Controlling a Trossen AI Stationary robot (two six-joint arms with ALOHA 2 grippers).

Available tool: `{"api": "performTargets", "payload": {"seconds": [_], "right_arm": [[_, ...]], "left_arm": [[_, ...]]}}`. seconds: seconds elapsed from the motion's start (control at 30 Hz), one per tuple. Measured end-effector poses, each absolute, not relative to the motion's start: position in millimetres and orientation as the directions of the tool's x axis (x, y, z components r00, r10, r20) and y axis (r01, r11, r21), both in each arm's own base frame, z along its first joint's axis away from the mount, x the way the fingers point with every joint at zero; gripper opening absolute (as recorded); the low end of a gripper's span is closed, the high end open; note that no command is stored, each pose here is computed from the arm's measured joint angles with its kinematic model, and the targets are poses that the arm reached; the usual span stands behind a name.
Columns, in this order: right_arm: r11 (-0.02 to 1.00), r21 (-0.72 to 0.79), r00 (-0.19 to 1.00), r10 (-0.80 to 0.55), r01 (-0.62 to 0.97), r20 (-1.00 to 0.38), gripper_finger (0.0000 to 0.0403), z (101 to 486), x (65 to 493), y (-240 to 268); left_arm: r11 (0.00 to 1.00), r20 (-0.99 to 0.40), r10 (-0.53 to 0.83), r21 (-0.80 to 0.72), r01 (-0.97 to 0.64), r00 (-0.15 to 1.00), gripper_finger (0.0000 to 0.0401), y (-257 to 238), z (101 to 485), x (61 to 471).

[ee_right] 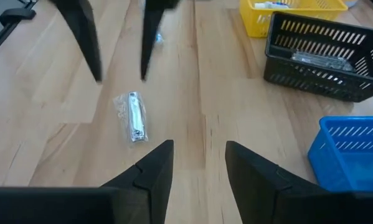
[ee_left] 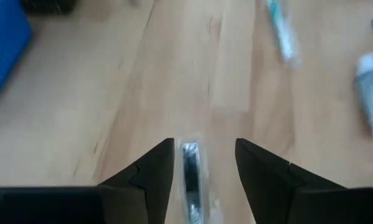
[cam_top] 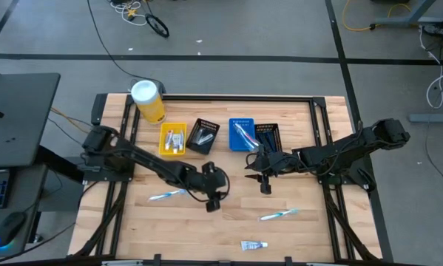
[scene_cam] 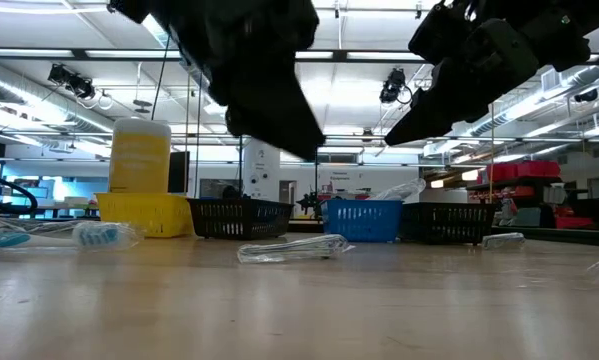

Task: Pick & Place Travel size toiletries
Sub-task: Put the silver nail cutter into the right black bin

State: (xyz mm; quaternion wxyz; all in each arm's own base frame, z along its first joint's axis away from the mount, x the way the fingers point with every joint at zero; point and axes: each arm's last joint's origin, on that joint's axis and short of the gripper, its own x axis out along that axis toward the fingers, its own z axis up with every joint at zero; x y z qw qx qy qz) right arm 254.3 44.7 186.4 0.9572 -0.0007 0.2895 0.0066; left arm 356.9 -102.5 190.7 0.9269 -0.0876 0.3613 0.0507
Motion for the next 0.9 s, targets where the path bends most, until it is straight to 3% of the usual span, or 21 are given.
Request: {"api": "performTargets", "payload": {"seconds": [0.43, 0.63, 0.9], "right_arm": [[1.0, 0.002, 0.83, 0.012, -0.013, -0.558, 0.0156, 186.1, 254.0, 44.6], [1.0, 0.002, 0.83, 0.012, -0.013, -0.558, 0.0156, 186.1, 254.0, 44.6], [1.0, 0.001, 0.829, 0.011, -0.013, -0.559, 0.0156, 185.9, 253.9, 44.6]], "left_arm": [[0.966, -0.781, 0.046, -0.125, -0.228, 0.623, 0.0181, -105.0, 130.4, 368.0], [0.967, -0.795, 0.06, -0.103, -0.232, 0.604, 0.0178, -105.2, 121.7, 368.7], [0.954, -0.799, 0.091, -0.101, -0.283, 0.594, 0.0098, -99.2, 119.0, 369.7]]}}
